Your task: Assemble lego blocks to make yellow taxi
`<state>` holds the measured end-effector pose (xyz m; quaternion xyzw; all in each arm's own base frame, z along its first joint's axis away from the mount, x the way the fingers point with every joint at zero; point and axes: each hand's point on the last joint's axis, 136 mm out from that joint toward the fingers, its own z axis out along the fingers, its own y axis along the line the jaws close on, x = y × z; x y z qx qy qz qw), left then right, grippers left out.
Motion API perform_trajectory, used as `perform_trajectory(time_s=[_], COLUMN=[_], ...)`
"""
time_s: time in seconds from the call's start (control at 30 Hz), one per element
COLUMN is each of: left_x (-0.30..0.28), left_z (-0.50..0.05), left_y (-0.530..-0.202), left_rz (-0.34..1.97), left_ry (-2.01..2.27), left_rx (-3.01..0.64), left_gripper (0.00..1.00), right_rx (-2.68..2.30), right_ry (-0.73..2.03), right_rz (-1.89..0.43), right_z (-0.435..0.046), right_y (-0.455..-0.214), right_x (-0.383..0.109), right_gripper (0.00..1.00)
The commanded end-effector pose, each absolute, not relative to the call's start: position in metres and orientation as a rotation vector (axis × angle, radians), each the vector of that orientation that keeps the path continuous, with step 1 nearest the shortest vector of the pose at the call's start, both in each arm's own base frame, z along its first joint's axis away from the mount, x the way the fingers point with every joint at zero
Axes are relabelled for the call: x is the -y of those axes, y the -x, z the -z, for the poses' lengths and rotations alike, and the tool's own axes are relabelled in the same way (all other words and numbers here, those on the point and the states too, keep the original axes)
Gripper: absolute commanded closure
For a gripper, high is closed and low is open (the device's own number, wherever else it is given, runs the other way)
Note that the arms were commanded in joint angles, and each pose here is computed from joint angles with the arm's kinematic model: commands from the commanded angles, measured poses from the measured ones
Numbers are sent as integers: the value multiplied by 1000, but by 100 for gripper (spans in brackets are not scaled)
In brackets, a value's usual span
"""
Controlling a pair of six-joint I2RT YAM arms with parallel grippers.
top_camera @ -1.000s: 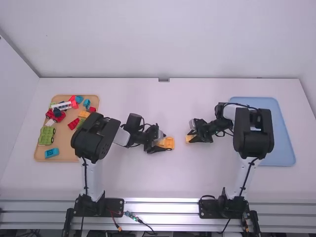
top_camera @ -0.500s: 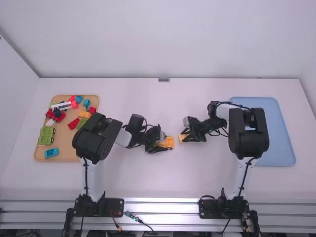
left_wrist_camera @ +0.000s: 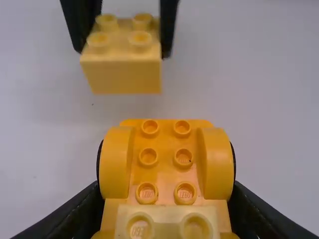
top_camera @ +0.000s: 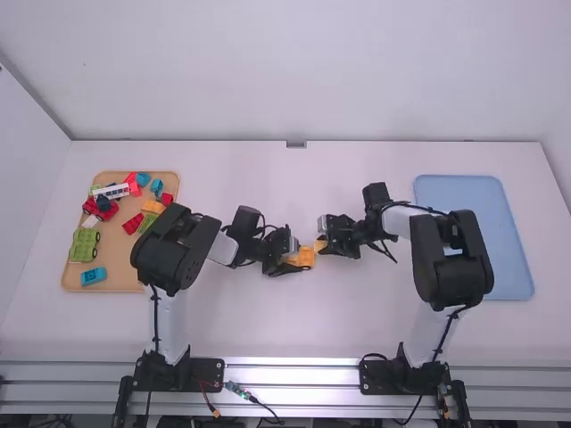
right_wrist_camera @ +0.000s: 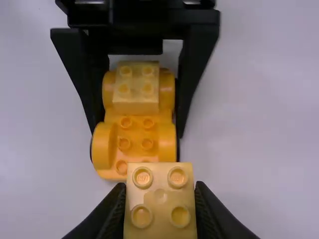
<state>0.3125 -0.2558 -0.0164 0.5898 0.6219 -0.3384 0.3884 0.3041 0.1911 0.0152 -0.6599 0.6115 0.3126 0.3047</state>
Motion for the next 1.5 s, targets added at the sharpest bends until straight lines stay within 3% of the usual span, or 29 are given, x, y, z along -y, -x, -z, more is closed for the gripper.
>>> perform_trajectory(time_s=[0.0,0.33,1.47], left_x=[255,255,259], left_z=[20,20,14], left_y=[-310,-310,-304], left_rz=[862,862,898], left_ry=[-1505,-1505,-1504], left_rx=[-1594,-1590,-1531], left_gripper=[37,43,44], right_rx=[-1721,-1676,-1654], right_ry=[1700,1690,1645], right_rz=[-819,-843,-836], right_z=[-16,-21,-15], right_y=[-296,-288,-286], right_x=[-193,-212,-227], right_gripper=[100,100,100])
